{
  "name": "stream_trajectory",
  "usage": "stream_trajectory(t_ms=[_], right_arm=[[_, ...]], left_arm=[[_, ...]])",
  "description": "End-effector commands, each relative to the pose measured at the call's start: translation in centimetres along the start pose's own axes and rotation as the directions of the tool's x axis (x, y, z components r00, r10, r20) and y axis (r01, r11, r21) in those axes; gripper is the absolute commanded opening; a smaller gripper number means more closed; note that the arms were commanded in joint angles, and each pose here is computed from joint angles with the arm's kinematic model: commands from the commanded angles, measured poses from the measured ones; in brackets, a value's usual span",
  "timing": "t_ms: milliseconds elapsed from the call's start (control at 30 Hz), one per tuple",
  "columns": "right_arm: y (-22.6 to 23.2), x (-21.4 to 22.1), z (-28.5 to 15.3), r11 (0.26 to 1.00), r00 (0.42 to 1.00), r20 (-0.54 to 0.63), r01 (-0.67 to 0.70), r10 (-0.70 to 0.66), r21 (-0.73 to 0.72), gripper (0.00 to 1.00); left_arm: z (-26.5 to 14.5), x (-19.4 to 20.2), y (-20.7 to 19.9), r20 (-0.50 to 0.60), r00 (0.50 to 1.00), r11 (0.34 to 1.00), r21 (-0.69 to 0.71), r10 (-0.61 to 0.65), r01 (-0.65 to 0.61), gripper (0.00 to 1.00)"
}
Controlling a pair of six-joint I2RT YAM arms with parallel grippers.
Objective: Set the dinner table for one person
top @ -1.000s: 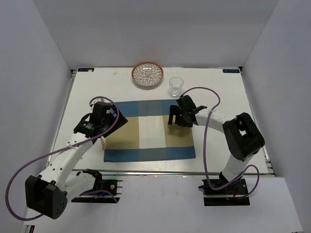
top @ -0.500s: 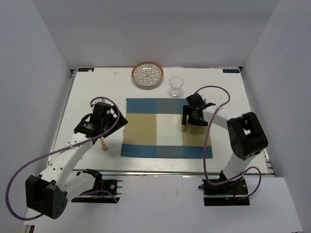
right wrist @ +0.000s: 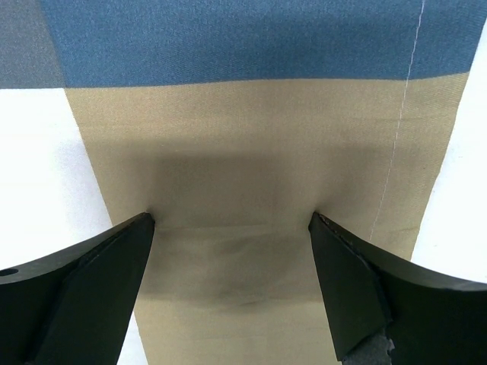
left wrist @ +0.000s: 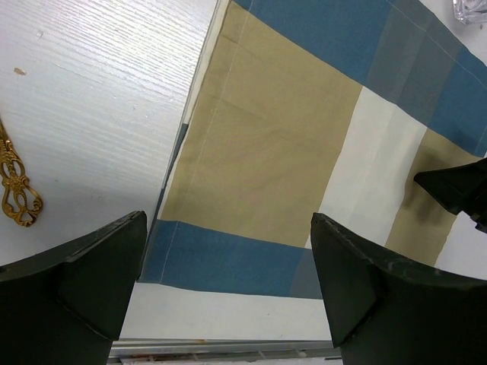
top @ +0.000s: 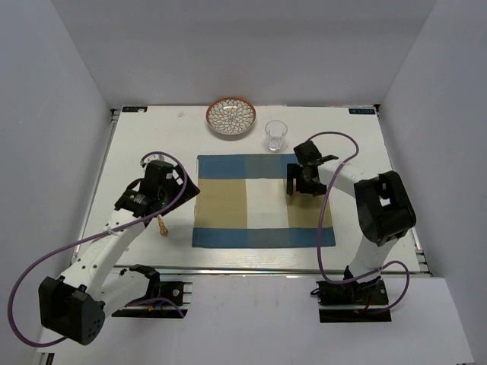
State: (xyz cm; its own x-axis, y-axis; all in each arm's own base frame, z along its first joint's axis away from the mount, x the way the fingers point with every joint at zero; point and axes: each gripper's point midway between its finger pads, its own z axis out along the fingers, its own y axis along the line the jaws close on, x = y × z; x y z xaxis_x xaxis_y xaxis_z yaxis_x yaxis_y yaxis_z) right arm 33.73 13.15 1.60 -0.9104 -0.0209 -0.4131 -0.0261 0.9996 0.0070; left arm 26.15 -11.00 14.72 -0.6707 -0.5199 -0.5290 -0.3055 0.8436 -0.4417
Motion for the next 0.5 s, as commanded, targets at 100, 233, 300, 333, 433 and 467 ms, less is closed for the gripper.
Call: stream_trajectory(t_ms=[100,233,300,333,433,467], right_arm=[[-0.7,2.5,0.3,1.000,0.997,-0.073,-0.011,0.012,0.013,0.89],[-0.1,1.6,-0.6,0.999,0.999,-0.037,-0.032,0.032,-0.015,0.89],[0.0,0.6,-0.9,0.999,0.999,-0.018,-0.037,0.037,-0.018,0.89],[0.0,0.2,-1.0,0.999,0.999,-0.011,-0.037,0.036,-0.018,0.89],[0.8,-1.6,-1.6,0.999,1.000,0.012,-0.019,0.019,-0.048,0.89],[1.0,-2.1,-1.8,0.999,1.000,0.017,-0.015,0.016,-0.052,0.89]], left_arm=[[-0.5,-0.3,0.1,0.021,1.000,1.000,0.004,0.016,-0.017,0.98],[-0.4,-0.2,0.0,0.018,1.000,1.000,0.008,0.018,-0.018,0.98],[-0.4,-0.2,-0.1,0.014,1.000,1.000,0.013,0.018,-0.018,0.98],[-0.4,-0.2,-0.2,0.013,1.000,1.000,0.016,0.019,-0.019,0.98],[-0.5,-0.3,-0.2,0.016,1.000,1.000,0.019,0.022,-0.022,0.98],[-0.6,-0.3,-0.3,0.018,1.000,0.999,0.021,0.024,-0.025,0.98]])
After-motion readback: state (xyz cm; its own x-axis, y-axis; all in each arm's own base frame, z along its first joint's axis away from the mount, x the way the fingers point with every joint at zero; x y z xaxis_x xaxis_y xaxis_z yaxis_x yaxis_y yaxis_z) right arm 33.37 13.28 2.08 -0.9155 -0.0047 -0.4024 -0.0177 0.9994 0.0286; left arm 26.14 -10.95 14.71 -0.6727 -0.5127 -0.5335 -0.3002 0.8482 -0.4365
